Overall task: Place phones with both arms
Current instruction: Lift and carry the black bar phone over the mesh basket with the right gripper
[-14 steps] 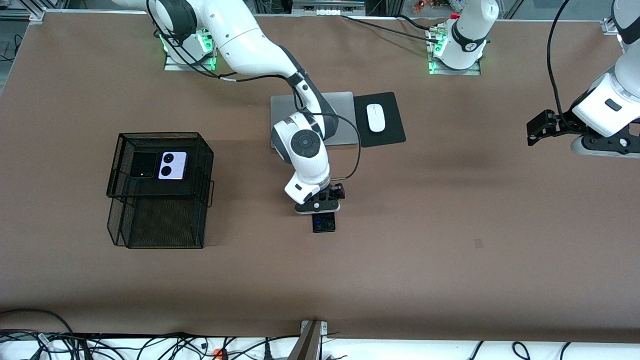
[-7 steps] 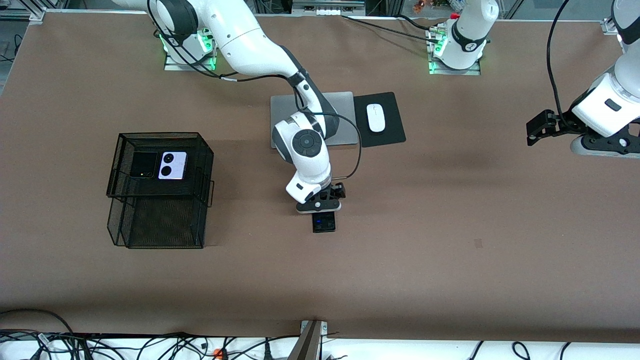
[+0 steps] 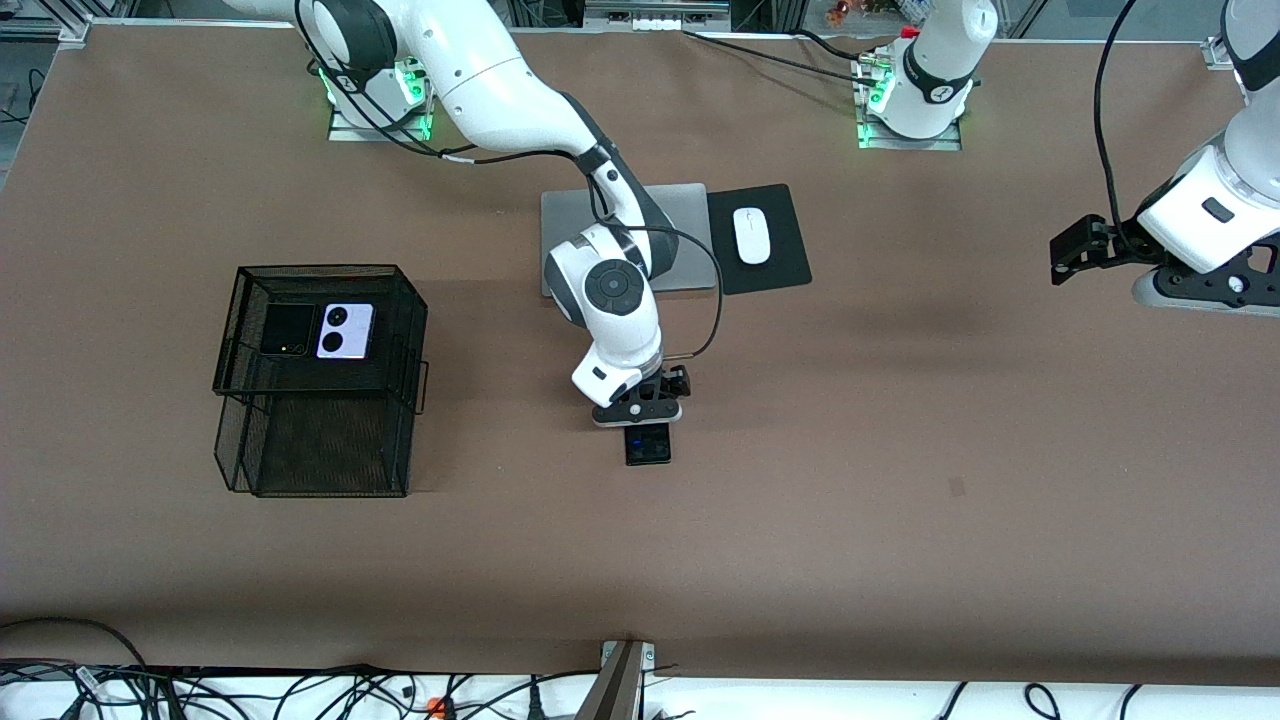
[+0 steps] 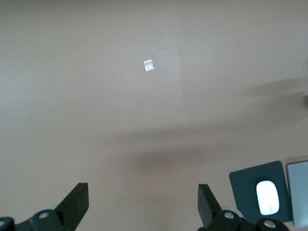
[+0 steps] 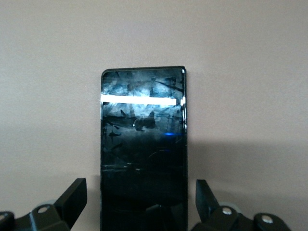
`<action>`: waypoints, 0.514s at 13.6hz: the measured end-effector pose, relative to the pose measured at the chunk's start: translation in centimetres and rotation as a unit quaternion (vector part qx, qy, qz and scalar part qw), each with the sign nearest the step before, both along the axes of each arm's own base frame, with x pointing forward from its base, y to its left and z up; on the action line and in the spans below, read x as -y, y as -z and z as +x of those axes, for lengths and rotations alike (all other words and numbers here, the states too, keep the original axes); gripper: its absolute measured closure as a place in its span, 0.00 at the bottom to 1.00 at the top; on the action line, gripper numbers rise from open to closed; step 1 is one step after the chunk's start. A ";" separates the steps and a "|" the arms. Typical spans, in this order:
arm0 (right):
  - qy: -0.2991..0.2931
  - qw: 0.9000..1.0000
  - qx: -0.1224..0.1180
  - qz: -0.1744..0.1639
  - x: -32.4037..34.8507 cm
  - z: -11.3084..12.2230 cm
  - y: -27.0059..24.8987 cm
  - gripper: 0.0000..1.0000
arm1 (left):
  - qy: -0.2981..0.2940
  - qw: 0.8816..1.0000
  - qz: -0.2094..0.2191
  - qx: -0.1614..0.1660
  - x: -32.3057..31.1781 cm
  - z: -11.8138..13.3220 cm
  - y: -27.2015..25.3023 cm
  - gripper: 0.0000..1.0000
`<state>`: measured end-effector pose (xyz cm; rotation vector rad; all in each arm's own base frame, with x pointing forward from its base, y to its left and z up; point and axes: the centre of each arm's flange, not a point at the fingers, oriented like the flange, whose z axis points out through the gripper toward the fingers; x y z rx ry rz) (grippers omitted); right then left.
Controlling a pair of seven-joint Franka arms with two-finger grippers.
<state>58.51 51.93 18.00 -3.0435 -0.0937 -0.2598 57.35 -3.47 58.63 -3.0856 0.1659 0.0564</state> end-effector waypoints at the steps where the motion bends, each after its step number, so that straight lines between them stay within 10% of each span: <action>1: 0.000 1.000 -0.001 -0.002 0.0 0.0 0.3 0.00 | 0.003 1.000 0.000 -0.001 0.0 0.0 0.0 0.00; 7: -0.002 1.000 0.003 -0.002 -0.1 -0.2 1.2 0.00 | 0.007 1.000 -0.027 -0.004 0.9 -0.1 0.0 0.00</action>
